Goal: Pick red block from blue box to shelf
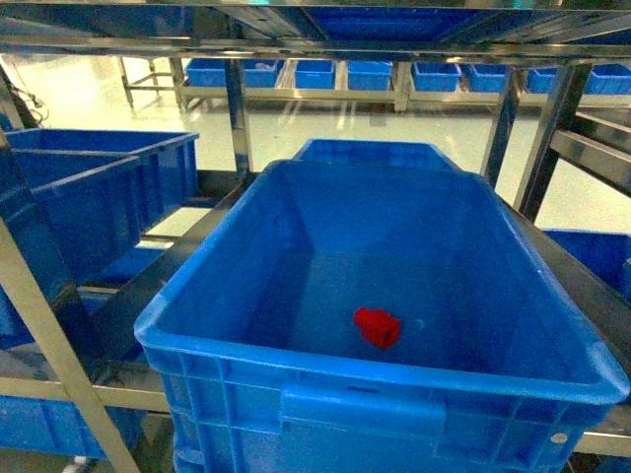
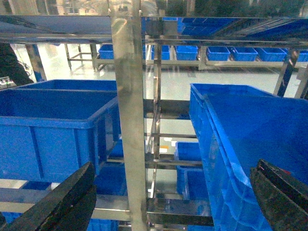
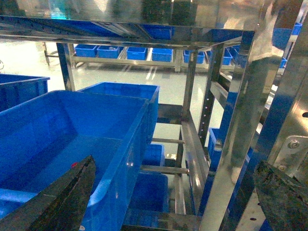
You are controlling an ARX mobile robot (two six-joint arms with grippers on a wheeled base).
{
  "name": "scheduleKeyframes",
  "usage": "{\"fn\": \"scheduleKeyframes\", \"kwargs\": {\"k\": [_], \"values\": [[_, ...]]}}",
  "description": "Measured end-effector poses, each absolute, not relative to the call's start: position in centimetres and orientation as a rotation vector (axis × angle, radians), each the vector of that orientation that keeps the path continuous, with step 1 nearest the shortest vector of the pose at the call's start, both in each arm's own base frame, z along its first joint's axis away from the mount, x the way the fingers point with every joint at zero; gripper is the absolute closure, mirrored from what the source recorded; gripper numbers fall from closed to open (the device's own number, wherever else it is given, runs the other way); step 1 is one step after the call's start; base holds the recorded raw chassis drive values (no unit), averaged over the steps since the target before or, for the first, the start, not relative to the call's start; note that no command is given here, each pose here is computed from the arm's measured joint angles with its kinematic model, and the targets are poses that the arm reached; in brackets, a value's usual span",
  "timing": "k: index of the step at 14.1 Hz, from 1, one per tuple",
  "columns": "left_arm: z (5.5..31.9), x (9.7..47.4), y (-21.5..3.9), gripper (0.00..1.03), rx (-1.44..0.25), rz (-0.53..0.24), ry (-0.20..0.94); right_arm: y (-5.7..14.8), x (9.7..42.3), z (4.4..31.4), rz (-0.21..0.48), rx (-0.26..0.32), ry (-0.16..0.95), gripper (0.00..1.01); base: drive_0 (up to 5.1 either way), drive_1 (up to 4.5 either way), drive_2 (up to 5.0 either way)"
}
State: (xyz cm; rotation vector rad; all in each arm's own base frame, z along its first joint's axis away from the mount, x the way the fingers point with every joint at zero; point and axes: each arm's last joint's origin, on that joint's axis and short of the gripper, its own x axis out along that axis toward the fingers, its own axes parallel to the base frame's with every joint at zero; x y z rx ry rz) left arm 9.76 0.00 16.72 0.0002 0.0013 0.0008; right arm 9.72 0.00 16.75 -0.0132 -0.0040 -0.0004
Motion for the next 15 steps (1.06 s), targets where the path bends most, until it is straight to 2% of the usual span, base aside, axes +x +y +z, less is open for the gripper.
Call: {"fn": "scheduleKeyframes", "kwargs": {"k": [15], "values": [[16.72, 9.76, 0.0, 0.05, 0.0, 0.001, 0.001, 0.0, 9.72, 16.75, 0.0, -0.013, -0.004, 0.03, 0.0, 0.0, 0.0]]}}
